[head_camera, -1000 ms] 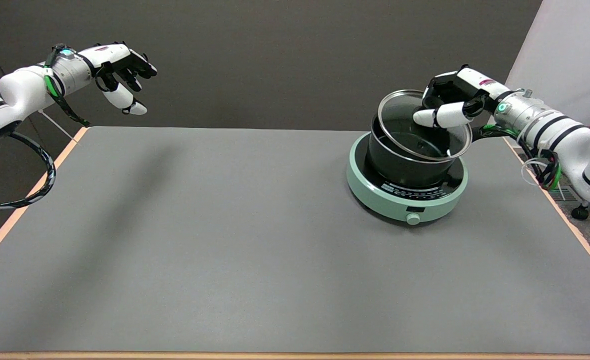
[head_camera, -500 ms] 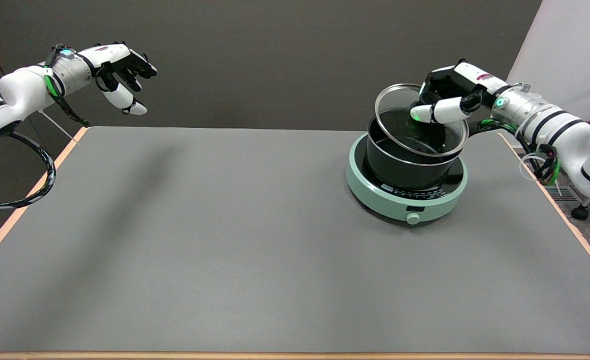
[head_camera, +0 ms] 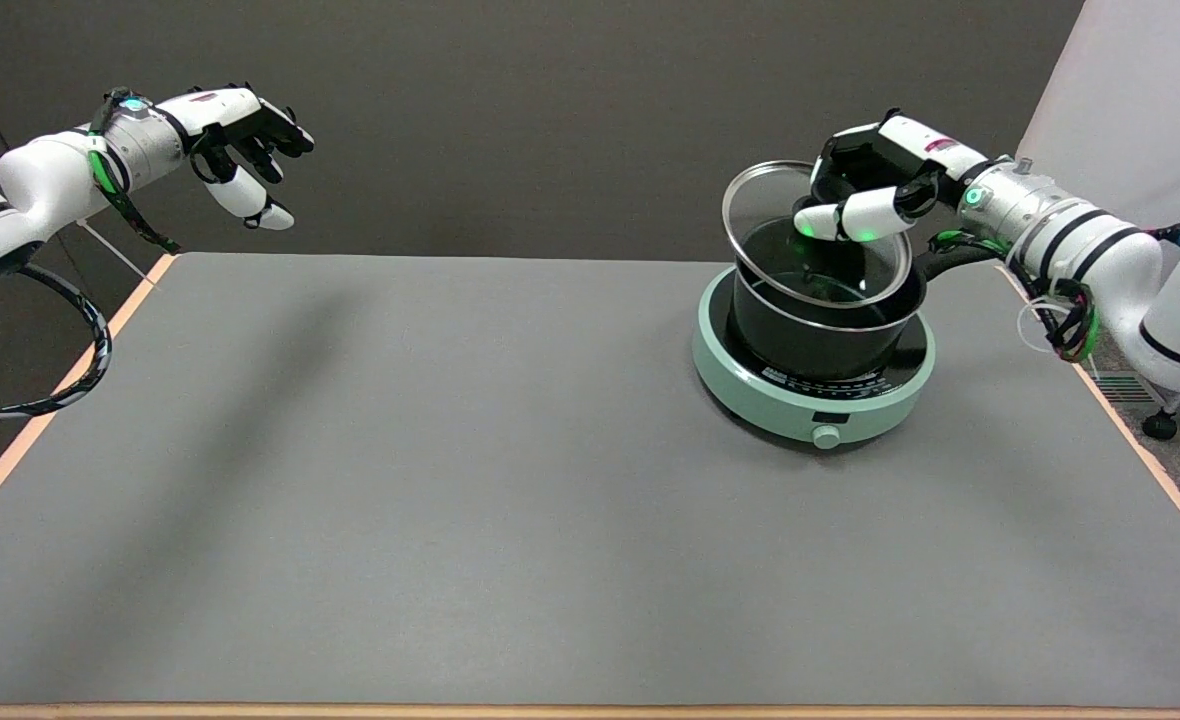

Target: Place the pot lid onto the pot.

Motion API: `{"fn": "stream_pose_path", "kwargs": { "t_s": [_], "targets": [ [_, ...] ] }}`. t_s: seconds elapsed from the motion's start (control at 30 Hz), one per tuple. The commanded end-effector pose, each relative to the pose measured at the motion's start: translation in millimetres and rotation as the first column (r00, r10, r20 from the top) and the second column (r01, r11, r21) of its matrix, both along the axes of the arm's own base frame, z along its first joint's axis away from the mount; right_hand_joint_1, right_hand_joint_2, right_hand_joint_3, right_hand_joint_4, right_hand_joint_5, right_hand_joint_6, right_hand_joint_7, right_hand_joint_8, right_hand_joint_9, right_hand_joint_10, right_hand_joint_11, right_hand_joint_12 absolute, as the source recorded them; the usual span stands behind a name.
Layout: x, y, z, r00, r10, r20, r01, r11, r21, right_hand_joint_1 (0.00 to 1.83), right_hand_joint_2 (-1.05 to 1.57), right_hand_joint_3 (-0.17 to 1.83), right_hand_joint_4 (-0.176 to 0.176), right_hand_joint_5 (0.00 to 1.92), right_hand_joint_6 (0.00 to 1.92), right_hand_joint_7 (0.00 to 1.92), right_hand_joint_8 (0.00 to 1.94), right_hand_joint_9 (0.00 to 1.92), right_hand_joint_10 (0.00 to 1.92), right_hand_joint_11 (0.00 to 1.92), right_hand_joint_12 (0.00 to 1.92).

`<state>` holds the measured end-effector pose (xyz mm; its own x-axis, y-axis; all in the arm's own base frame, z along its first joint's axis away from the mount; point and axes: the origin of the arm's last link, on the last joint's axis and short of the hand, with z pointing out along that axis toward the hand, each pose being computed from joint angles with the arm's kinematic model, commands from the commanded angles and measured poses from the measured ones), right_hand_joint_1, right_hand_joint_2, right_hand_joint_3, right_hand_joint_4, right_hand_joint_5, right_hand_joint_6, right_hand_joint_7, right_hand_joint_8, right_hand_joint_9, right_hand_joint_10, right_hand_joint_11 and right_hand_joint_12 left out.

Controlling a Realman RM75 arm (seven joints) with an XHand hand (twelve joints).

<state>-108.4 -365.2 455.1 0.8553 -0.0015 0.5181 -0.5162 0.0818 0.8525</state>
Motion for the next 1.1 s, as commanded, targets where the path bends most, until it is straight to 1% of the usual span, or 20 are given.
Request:
{"fn": "stream_pose_path", "kwargs": {
  "t_s": [0.03, 0.3, 0.43, 0.87, 0.9, 1.1],
  "targets": [
    [-5.7, -3.3, -9.4, 1.0, -0.025, 0.01, 0.024, 0.999, 0.028, 1.18, 0.99, 0.66, -0.176, 0.56, 1.55, 0.81, 1.71, 0.86, 1.92, 0.78, 1.92],
    [-7.1, -0.9, 0.1, 0.999, -0.045, -0.01, 0.045, 0.999, 0.009, 1.18, 0.98, 0.68, -0.176, 0.57, 1.55, 0.82, 1.7, 0.86, 1.92, 0.78, 1.92],
    [-3.0, -1.3, 7.0, 0.997, -0.049, -0.055, 0.049, 0.999, 0.004, 1.19, 0.96, 0.71, -0.176, 0.58, 1.55, 0.83, 1.7, 0.87, 1.92, 0.79, 1.92],
    [-8.3, -2.1, 21.1, 0.996, -0.064, -0.063, 0.064, 0.998, -0.004, 1.19, 0.96, 0.71, -0.176, 0.58, 1.55, 0.83, 1.7, 0.87, 1.92, 0.81, 1.92],
    [-10.1, -1.1, 15.0, 0.996, -0.073, -0.06, 0.074, 0.997, 0.015, 1.19, 0.96, 0.7, -0.176, 0.58, 1.55, 0.83, 1.7, 0.87, 1.92, 0.81, 1.92],
    [-13.1, 0.1, 13.5, 0.995, -0.081, -0.06, 0.082, 0.996, 0.02, 1.19, 0.96, 0.71, -0.176, 0.58, 1.55, 0.83, 1.7, 0.88, 1.92, 0.81, 1.92]
  ]
}}
